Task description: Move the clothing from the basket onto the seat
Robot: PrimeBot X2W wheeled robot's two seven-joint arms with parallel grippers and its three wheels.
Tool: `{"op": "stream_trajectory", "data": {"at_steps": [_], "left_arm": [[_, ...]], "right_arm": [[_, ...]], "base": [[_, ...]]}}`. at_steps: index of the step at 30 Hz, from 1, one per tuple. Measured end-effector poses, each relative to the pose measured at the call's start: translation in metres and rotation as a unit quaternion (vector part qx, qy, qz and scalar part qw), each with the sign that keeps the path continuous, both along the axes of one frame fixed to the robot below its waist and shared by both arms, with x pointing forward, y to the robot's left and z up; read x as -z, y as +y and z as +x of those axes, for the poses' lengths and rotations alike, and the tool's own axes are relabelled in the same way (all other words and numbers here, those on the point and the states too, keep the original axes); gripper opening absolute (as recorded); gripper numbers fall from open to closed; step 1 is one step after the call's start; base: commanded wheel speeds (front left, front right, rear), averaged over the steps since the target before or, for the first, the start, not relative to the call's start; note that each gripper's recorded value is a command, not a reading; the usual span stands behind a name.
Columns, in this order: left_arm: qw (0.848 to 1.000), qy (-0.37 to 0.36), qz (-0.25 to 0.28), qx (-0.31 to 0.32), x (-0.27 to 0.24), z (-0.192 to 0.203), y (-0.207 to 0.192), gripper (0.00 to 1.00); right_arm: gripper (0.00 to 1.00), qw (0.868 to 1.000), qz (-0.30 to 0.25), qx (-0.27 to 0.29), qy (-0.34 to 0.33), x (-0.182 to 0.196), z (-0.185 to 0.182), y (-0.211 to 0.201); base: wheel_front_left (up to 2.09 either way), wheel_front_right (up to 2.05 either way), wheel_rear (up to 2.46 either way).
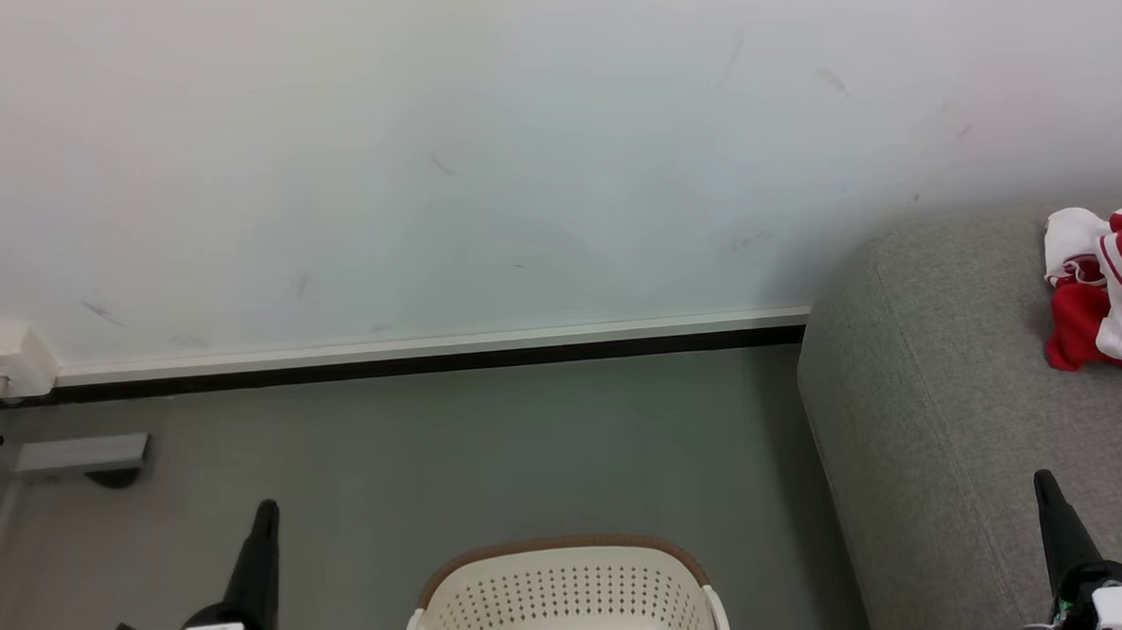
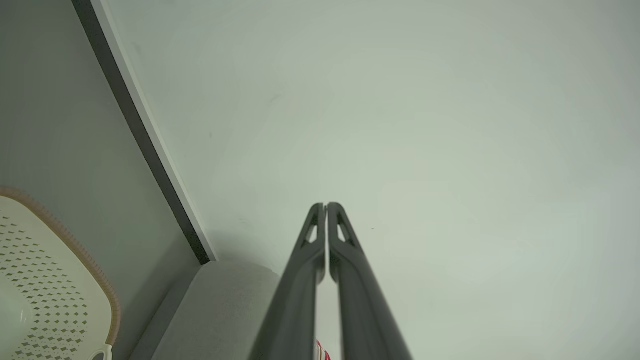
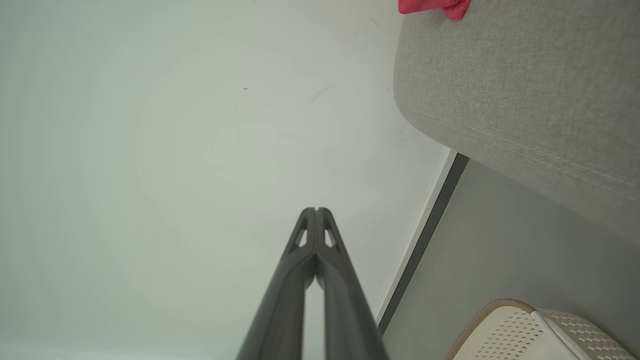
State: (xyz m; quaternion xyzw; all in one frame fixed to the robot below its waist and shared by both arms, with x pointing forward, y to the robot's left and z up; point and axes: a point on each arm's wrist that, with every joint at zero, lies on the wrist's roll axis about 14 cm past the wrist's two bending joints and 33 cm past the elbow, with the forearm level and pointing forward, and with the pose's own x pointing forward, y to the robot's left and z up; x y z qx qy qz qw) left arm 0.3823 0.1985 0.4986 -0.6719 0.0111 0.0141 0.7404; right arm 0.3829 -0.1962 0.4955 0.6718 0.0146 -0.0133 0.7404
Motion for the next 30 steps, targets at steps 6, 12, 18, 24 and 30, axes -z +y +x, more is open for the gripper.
{"op": "stream_trajectory", "data": {"at_steps": [6,12,18,24,30], "left_arm": [[1.000,-0.004,-0.017,0.001,-0.0018,0.0022,0.0002,0.00],[0.999,-0.008,-0.040,0.002,-0.0035,0.0042,0.0003,0.00],[0.999,-0.011,-0.049,0.002,-0.0048,0.0056,0.0005,0.00],[0.999,-0.011,-0.049,0.002,-0.0048,0.0056,0.0005,0.00],[0.999,-0.011,-0.049,0.002,-0.0048,0.0056,0.0006,0.00]], "right_arm": [[0.00,1.000,0.020,-0.001,-0.007,-0.0042,0.0027,-0.0005],[0.00,0.999,0.039,0.000,-0.011,-0.0065,0.0038,-0.0014],[0.00,0.999,0.052,0.000,-0.014,-0.0076,0.0043,-0.0022],[0.00,0.999,0.052,0.000,-0.014,-0.0076,0.0043,-0.0022],[0.00,0.999,0.052,0.000,-0.014,-0.0077,0.0043,-0.0022]], "base": [[0.00,0.00,0.00],[0.00,0.00,0.00],[0.00,0.00,0.00],[0.00,0.00,0.00],[0.00,0.00,0.00]]}}
